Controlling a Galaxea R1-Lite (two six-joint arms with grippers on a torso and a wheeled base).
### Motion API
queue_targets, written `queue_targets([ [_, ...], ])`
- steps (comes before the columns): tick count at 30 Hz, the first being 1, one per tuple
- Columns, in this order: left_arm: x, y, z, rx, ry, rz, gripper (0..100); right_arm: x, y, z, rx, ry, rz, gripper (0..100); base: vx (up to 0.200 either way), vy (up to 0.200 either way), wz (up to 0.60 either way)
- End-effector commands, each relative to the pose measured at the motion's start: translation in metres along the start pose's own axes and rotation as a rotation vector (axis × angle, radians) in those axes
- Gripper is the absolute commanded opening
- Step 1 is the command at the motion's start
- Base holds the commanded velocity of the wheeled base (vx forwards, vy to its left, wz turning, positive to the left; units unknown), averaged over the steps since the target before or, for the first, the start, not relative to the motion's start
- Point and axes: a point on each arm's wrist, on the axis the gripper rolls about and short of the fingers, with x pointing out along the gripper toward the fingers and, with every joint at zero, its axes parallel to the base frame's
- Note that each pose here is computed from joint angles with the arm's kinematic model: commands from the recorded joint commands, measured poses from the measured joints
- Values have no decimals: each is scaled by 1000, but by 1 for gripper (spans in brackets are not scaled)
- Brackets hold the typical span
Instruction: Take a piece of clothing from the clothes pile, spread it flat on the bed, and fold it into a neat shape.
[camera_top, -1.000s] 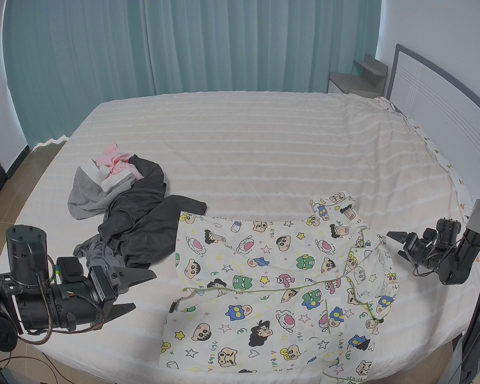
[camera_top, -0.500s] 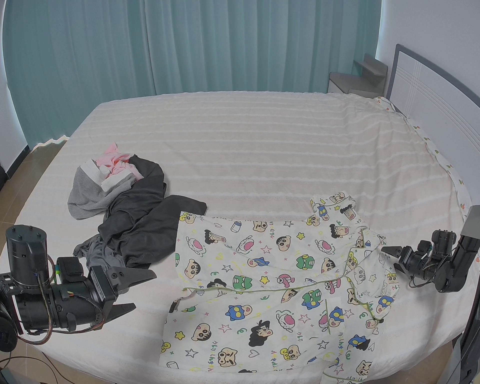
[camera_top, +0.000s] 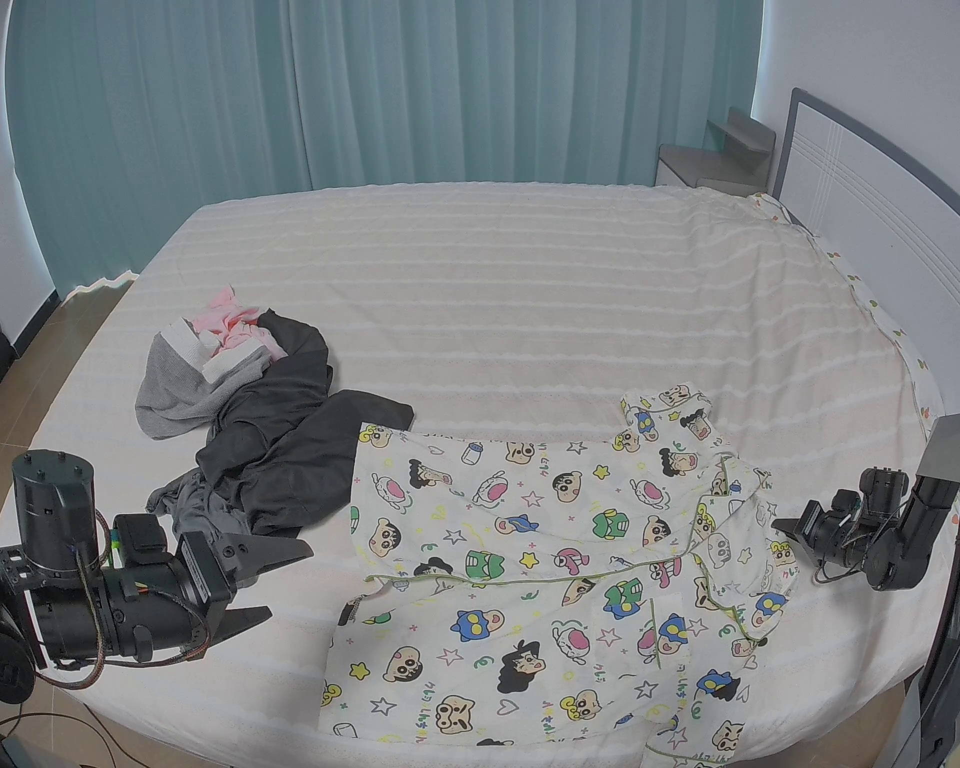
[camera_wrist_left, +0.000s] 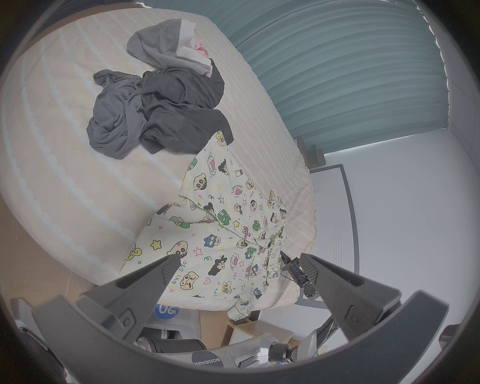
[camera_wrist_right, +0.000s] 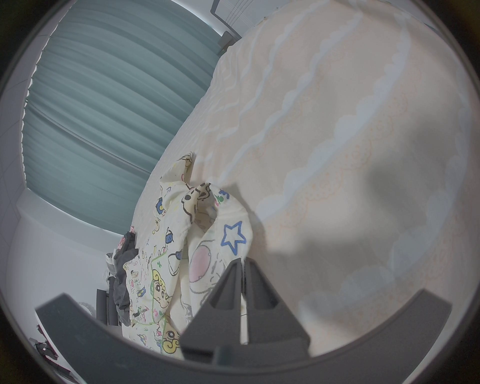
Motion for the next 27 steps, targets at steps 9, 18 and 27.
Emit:
queue_targets([
  [9,0,0,0,0,0,-1,100,-8,-4,6,-21,-79,-19,0,0,0,0],
  [18,0,0,0,0,0,-1,100,-12,-10,10,-13,-101,-38,0,0,0,0],
  [27,0,0,0,0,0,-1,100,-12,-14,13,-12,-125,-66,0,0,0,0],
])
